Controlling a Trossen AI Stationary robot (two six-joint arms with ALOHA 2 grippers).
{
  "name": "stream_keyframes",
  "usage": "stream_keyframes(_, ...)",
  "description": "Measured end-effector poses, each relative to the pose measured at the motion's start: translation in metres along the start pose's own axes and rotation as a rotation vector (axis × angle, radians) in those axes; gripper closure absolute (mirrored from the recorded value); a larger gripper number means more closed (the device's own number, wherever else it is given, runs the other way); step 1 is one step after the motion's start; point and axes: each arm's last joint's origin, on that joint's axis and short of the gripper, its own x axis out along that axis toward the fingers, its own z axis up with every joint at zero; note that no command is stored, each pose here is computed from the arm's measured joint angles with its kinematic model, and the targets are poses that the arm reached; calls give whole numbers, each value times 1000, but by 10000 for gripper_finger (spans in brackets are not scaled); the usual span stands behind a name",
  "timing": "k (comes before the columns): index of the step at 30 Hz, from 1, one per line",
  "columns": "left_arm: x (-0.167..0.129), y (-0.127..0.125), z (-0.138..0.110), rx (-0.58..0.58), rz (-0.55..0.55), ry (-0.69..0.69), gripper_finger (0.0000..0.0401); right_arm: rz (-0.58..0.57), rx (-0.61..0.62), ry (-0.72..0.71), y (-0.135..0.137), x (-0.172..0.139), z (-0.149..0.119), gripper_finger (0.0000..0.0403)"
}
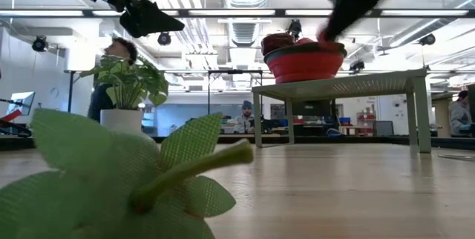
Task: Pick & Place Fruit
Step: Put the red cherry into the red strainer bowl
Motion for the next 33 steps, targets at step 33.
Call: stream_keyframes(33, 0, 0, 0, -1, 0, -1, 9, -430, 418, -320, -239, -95, 34, 296)
